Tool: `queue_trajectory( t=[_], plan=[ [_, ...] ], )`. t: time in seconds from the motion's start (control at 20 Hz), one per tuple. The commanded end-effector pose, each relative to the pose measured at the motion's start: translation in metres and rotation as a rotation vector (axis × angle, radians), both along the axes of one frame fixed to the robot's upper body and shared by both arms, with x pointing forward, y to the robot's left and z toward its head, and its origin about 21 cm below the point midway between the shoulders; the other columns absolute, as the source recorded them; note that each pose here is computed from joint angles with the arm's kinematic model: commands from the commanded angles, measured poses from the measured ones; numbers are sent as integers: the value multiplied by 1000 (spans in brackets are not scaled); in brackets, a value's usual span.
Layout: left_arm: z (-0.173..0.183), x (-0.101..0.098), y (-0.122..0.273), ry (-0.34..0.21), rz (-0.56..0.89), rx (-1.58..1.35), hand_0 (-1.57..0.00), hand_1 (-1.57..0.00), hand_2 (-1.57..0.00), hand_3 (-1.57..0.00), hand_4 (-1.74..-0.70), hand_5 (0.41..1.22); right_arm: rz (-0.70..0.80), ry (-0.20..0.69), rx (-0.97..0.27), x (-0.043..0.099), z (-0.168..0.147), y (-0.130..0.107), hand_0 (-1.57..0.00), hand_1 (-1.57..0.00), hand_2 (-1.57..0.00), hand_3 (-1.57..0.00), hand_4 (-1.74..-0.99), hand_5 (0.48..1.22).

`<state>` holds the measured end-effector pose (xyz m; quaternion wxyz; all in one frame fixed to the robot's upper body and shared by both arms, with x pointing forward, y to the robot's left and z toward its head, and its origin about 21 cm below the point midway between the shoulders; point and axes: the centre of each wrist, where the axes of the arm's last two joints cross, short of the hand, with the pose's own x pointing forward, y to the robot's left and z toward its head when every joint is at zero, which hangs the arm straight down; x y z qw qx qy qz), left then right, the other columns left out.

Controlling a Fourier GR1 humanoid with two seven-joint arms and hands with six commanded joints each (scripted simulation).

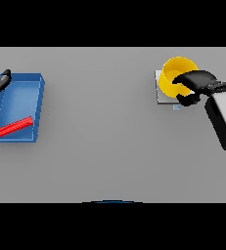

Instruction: Pick up the red beaker and tilt it to pour out 1 green nut into yellow bowl. Pick up the yellow bowl and place it on the metallic measuring scale.

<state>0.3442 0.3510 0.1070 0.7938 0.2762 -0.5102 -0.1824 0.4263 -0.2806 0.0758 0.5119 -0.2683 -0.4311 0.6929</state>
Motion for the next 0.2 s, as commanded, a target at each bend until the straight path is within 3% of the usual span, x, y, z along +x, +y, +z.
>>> queue_trajectory(
  t=[0.0,0.15],
  plan=[
    [-5,-2,-1,8,-9,-3,1,1,1,1,-722,697,-8,13,-5,-1,-2,1,-77,-124,-202,-352,-1431,799],
    [-2,-2,-1,3,-7,3,1,1,1,1,-720,693,-29,31,-3,-2,-1,1,-39,-63,-103,-272,-1410,759]
  ],
)
